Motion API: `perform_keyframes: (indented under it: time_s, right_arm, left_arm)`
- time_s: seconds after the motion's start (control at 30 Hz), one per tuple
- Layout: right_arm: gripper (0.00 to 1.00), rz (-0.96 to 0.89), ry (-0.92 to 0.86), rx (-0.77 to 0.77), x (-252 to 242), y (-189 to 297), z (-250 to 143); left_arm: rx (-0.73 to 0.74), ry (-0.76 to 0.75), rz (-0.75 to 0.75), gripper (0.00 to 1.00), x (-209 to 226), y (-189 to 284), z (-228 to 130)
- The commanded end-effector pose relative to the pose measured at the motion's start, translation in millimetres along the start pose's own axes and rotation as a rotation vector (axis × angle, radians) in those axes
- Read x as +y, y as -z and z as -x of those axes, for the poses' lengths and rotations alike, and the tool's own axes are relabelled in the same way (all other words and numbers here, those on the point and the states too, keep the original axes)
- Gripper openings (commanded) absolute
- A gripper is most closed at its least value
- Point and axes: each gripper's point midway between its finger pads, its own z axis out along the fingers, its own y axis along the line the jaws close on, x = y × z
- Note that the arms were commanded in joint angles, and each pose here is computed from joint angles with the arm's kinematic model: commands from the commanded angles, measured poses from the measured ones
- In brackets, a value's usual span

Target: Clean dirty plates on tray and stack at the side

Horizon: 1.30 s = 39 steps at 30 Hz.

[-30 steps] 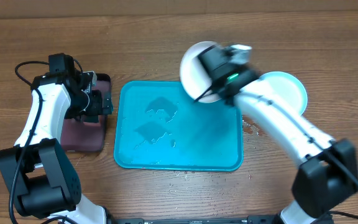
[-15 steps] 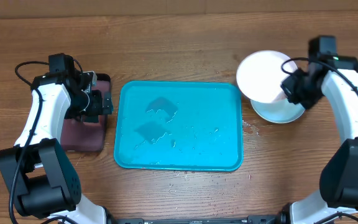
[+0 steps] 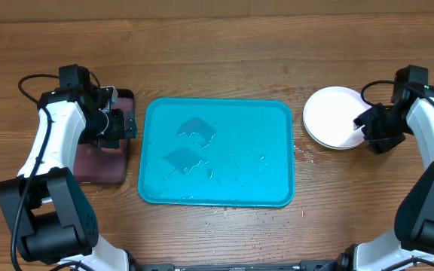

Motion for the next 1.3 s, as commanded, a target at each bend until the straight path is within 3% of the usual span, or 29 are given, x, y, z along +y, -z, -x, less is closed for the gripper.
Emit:
perform_keyframes:
  time_s: [0.0,0.17,0.37,0.47,0.67,0.87,1.27]
  right_arm:
    - [0.63,0.126,0.161,0.023,25,10,-12]
    - [0.72,0.378,0.527,0.078,81,20,-47]
    - [0.91,0.28,0.821,0.005,108,21,-81]
    - [1.0,0.166,0.902,-0.042,109,21,-94]
    - [1.0,0.181,0.914,-0.045,117,31,-115]
    - [1.0,0.214,0.903,-0.124,109,67,-117]
    - [1.0,0.457,0.881,-0.603,48,169,-129]
  left_arm:
    - [-0.03,0.021,-0.002,1.0,0,9,6]
    - [-0.019,0.042,-0.006,1.0,-1,9,4]
    - [0.036,0.105,-0.009,1.0,-3,20,-5]
    - [0.098,0.117,-0.016,1.0,-7,31,-17]
    - [0.119,0.097,-0.038,1.0,-15,52,-37]
    - [-0.029,0.026,-0.052,1.0,-25,81,-48]
    - [-0.58,-0.145,-0.071,1.0,-54,154,-76]
